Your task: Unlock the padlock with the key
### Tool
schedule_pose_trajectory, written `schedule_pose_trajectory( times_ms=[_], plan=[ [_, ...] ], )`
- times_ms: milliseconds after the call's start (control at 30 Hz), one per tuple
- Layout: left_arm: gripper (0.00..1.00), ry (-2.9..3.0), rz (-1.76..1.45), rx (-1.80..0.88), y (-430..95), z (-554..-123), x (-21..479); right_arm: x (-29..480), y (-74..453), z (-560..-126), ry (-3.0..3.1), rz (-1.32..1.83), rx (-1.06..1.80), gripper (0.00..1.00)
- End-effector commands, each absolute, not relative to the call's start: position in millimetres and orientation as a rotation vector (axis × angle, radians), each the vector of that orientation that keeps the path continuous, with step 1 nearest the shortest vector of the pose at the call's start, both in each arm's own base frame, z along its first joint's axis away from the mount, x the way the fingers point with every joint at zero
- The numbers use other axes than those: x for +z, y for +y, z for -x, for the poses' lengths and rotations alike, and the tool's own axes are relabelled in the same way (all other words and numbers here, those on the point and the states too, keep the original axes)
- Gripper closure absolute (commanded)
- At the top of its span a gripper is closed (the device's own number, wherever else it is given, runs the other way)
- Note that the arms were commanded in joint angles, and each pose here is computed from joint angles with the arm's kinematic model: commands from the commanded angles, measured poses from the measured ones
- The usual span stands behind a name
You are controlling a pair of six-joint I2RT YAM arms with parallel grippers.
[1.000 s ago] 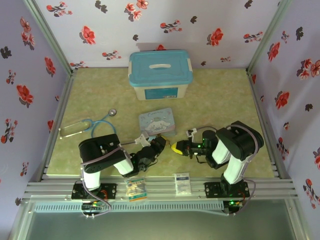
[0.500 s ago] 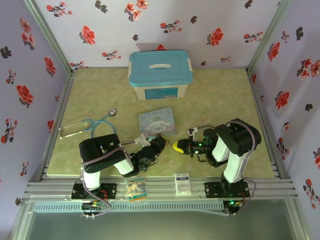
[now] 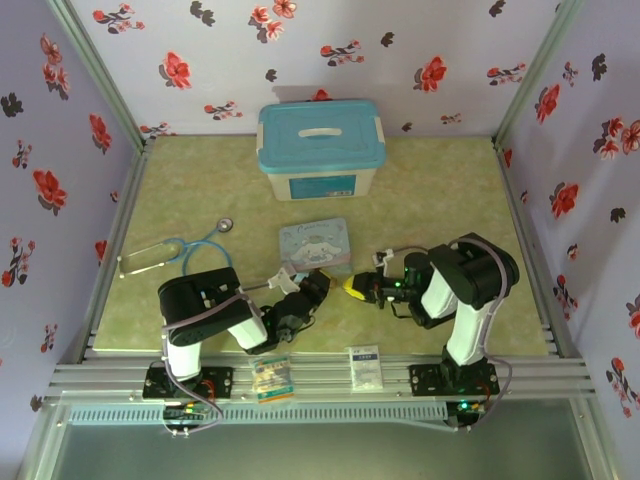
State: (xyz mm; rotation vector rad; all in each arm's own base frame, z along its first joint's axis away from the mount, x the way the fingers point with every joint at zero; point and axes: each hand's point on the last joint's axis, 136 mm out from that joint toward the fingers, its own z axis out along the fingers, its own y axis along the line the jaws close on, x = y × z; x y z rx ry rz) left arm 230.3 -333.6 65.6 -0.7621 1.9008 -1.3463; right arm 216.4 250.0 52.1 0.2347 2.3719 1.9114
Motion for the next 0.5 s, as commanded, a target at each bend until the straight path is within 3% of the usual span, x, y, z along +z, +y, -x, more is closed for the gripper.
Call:
schedule_pose_trajectory(
  times_ms=[0, 467],
  plan=[
    [1.0, 1.998, 0.766, -1.584, -372, -203, 69, 66, 254, -238, 2.262, -0.169, 1.845, 1.0],
    [0.98, 2.022, 0.734, -1.592, -385, -205, 65, 75, 281, -221, 2.223, -0.149, 1.758, 1.0]
  ],
)
